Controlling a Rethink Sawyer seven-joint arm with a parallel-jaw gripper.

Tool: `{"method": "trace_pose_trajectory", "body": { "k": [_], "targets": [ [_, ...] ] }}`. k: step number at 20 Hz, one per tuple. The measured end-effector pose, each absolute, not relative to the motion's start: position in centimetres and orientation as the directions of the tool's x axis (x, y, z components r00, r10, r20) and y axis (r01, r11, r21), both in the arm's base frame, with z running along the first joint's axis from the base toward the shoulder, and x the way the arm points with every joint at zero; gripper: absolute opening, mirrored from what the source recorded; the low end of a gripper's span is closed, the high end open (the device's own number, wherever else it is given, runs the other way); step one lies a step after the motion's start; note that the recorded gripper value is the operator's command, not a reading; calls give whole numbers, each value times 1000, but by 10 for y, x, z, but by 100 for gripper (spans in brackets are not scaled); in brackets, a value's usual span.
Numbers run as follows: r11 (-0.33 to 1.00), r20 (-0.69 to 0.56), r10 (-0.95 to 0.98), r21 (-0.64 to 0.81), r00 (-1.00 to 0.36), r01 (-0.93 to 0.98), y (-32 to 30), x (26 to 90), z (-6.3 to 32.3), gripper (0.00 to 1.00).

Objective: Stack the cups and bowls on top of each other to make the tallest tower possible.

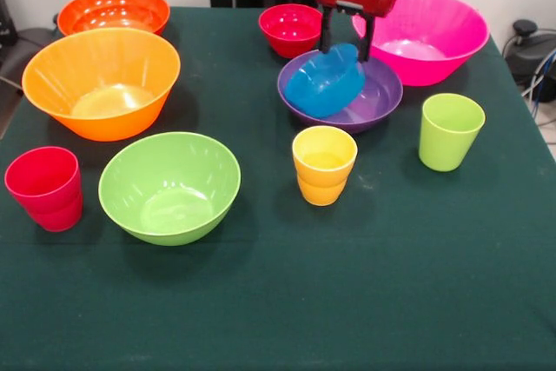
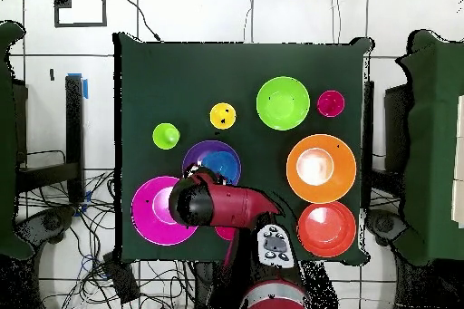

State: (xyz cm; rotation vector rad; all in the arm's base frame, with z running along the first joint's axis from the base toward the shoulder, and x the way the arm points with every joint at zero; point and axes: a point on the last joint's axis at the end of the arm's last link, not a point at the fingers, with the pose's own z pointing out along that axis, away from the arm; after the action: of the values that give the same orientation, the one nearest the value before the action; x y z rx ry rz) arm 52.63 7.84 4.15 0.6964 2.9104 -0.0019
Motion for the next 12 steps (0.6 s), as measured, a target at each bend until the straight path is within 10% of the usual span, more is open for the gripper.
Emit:
{"method": "trace_pose_trajectory", "body": {
  "k": [12],
  "targets": [
    [899,-155,438,64,-886,433,92,535,49,100]
  ]
}}
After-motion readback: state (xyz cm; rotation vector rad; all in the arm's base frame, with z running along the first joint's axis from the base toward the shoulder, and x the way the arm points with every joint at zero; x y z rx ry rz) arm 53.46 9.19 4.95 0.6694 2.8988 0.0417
